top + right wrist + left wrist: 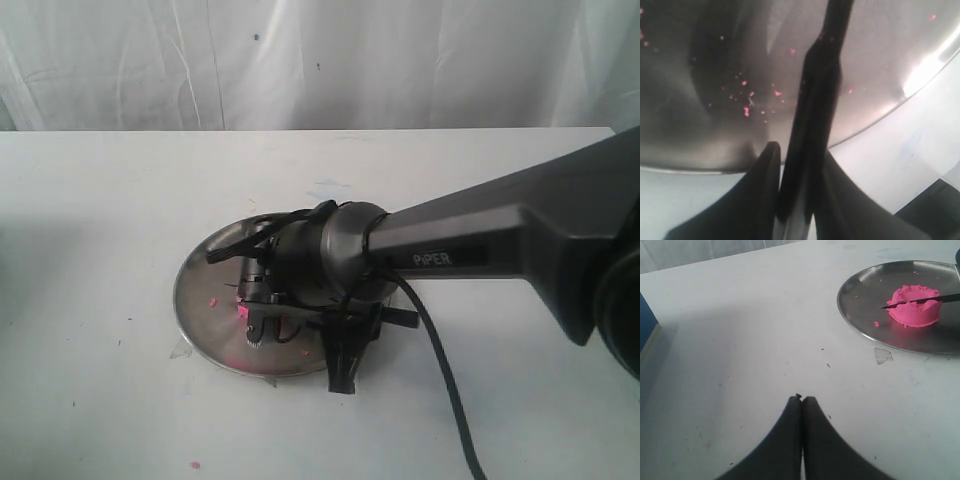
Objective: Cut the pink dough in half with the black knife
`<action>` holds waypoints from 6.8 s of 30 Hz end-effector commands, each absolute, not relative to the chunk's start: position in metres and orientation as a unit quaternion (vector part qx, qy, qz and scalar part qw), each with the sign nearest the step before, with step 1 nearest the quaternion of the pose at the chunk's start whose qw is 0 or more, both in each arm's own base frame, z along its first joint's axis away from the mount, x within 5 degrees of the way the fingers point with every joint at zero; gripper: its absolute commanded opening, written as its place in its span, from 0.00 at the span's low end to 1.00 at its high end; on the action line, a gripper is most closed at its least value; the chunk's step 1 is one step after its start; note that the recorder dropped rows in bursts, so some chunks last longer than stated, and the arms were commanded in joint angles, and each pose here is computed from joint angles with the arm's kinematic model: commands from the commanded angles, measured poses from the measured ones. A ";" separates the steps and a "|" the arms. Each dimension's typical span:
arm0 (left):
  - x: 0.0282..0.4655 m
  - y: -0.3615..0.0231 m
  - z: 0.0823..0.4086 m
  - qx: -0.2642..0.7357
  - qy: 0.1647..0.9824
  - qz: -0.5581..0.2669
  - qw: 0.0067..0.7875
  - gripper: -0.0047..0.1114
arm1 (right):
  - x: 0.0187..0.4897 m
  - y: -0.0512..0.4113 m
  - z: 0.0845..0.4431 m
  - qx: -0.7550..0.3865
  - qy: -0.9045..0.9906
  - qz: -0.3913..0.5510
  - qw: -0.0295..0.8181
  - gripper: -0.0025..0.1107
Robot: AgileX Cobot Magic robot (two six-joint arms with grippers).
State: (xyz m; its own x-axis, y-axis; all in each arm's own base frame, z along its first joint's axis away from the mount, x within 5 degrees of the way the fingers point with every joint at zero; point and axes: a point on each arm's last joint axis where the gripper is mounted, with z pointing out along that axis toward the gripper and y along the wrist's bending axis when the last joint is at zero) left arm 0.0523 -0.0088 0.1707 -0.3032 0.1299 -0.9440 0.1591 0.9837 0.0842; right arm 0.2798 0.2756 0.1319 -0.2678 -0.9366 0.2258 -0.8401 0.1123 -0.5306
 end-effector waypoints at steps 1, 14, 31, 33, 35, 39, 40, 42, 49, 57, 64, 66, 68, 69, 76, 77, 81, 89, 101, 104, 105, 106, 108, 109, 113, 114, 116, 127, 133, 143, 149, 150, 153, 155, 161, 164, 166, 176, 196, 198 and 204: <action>0.052 -0.009 0.170 0.091 0.807 -0.017 0.583 0.04 | 0.279 0.272 0.123 -0.600 0.752 -0.266 0.056 0.03; 0.052 -0.009 0.170 0.091 0.807 -0.017 0.583 0.04 | 0.290 0.273 0.136 -0.581 0.775 -0.246 0.047 0.02; 0.052 -0.009 0.170 0.093 0.804 -0.013 0.587 0.04 | 0.289 0.278 0.138 -0.584 0.779 -0.224 0.045 0.02; 0.054 -0.009 0.176 0.081 0.787 -0.015 0.611 0.04 | 0.289 0.278 0.138 -0.585 0.778 -0.224 0.045 0.02; 0.056 -0.009 0.183 0.028 0.765 -0.063 0.640 0.04 | 0.289 0.278 0.138 -0.586 0.778 -0.224 0.045 0.02; 0.057 -0.009 0.196 -0.154 0.702 -0.234 0.655 0.04 | 0.294 0.272 0.138 -0.579 0.783 -0.224 0.043 0.02; 0.057 -0.009 0.195 -0.172 0.699 -0.252 0.646 0.04 | 0.295 0.272 0.138 -0.578 0.783 -0.224 0.043 0.02; 0.056 -0.012 0.189 -0.197 0.716 -0.281 0.607 0.04 | 0.298 0.269 0.138 -0.573 0.788 -0.222 0.040 0.02; 0.039 -0.026 0.227 -0.132 0.762 -0.307 0.554 0.04 | 0.298 0.266 0.138 -0.574 0.790 -0.214 0.032 0.02; 0.042 -0.044 0.280 0.014 0.801 -0.308 0.513 0.04 | 0.299 0.267 0.137 -0.581 0.785 -0.214 0.032 0.02; 0.106 -0.054 0.282 0.039 0.895 -0.287 0.338 0.04 | 0.298 0.266 0.137 -0.579 0.786 -0.215 0.028 0.02; 0.129 -0.056 0.285 0.048 0.906 -0.280 0.315 0.04 | 0.298 0.266 0.137 -0.579 0.786 -0.215 0.028 0.02; 0.169 -0.059 0.287 0.056 0.914 -0.277 0.291 0.04 | 0.298 0.266 0.137 -0.580 0.785 -0.215 0.028 0.02; 0.187 -0.060 0.287 0.048 0.916 -0.275 0.288 0.04 | 0.298 0.266 0.137 -0.580 0.785 -0.215 0.028 0.02; 0.295 -0.077 0.257 0.073 0.916 -0.313 0.242 0.04 | 0.298 0.266 0.137 -0.582 0.784 -0.215 0.030 0.02; 0.305 -0.078 0.243 0.070 0.921 -0.312 0.224 0.04 | 0.298 0.266 0.137 -0.582 0.784 -0.215 0.030 0.02; 0.328 -0.079 0.218 0.079 0.927 -0.305 0.202 0.04 | 0.299 0.266 0.137 -0.582 0.784 -0.214 0.031 0.02; 0.351 -0.105 0.195 0.120 0.928 -0.299 0.190 0.04 | 0.299 0.266 0.138 -0.583 0.782 -0.217 0.032 0.02; 0.359 -0.108 0.171 0.119 0.936 -0.286 0.170 0.04 | 0.299 0.266 0.138 -0.583 0.782 -0.217 0.031 0.02; 0.360 -0.108 0.167 0.117 0.937 -0.285 0.166 0.04 | 0.299 0.266 0.138 -0.584 0.781 -0.219 0.032 0.02; 0.361 -0.108 0.165 0.115 0.937 -0.283 0.166 0.04 | 0.300 0.266 0.138 -0.584 0.780 -0.221 0.032 0.02; 0.362 -0.108 0.163 0.112 0.938 -0.282 0.167 0.04 | 0.300 0.266 0.138 -0.585 0.780 -0.222 0.033 0.02; 0.363 -0.107 0.161 0.109 0.939 -0.278 0.170 0.04 | 0.300 0.266 0.138 -0.586 0.778 -0.223 0.033 0.02; 0.364 -0.107 0.161 0.105 0.939 -0.279 0.172 0.04 | 0.300 0.266 0.138 -0.587 0.778 -0.223 0.033 0.02; 0.364 -0.107 0.161 0.102 0.939 -0.277 0.176 0.04 | 0.300 0.266 0.138 -0.587 0.778 -0.223 0.033 0.02; 0.364 -0.107 0.161 0.102 0.939 -0.277 0.176 0.04 | 0.300 0.266 0.138 -0.587 0.778 -0.223 0.033 0.02; 0.365 -0.106 0.160 0.101 0.940 -0.274 0.178 0.04 | 0.300 0.266 0.138 -0.587 0.778 -0.223 0.033 0.02; 0.368 -0.106 0.137 0.088 0.946 -0.271 0.155 0.04 | 0.300 0.265 0.138 -0.586 0.778 -0.225 0.030 0.02; 0.368 -0.106 0.134 0.087 0.947 -0.269 0.153 0.04 | 0.299 0.264 0.139 -0.588 0.776 -0.229 0.023 0.02; 0.370 -0.106 0.135 0.078 0.946 -0.271 0.159 0.04 | 0.301 0.256 0.139 -0.581 0.780 -0.232 -0.001 0.02; 0.381 -0.116 0.161 0.120 0.929 -0.311 0.161 0.04 | 0.304 0.249 0.140 -0.572 0.785 -0.237 -0.012 0.02; 0.383 -0.118 0.167 0.129 0.925 -0.321 0.159 0.04 | 0.304 0.249 0.139 -0.571 0.787 -0.235 -0.014 0.02; 0.387 -0.120 0.177 0.149 0.919 -0.326 0.161 0.04 | 0.300 0.248 0.139 -0.571 0.787 -0.230 -0.034 0.02; 0.388 -0.120 0.178 0.151 0.919 -0.326 0.162 0.04 | 0.299 0.247 0.139 -0.572 0.786 -0.230 -0.043 0.02; 0.387 -0.120 0.178 0.152 0.919 -0.328 0.159 0.04 | 0.298 0.249 0.138 -0.573 0.790 -0.214 -0.043 0.02; 0.387 -0.120 0.178 0.153 0.919 -0.328 0.158 0.04 | 0.299 0.255 0.143 -0.556 0.809 -0.187 -0.034 0.02; 0.387 -0.120 0.178 0.153 0.919 -0.328 0.158 0.04 | 0.298 0.259 0.146 -0.559 0.812 -0.162 -0.038 0.02; 0.388 -0.120 0.178 0.152 0.919 -0.325 0.162 0.04 | 0.296 0.261 0.149 -0.560 0.813 -0.151 -0.054 0.02; 0.389 -0.119 0.178 0.149 0.920 -0.321 0.168 0.04 | 0.305 0.254 0.139 -0.564 0.795 -0.216 -0.051 0.02; 0.389 -0.119 0.178 0.149 0.920 -0.321 0.168 0.04 | 0.303 0.254 0.138 -0.561 0.800 -0.206 -0.055 0.02; 0.389 -0.119 0.178 0.149 0.920 -0.320 0.169 0.04 | 0.301 0.251 0.134 -0.572 0.790 -0.210 -0.066 0.02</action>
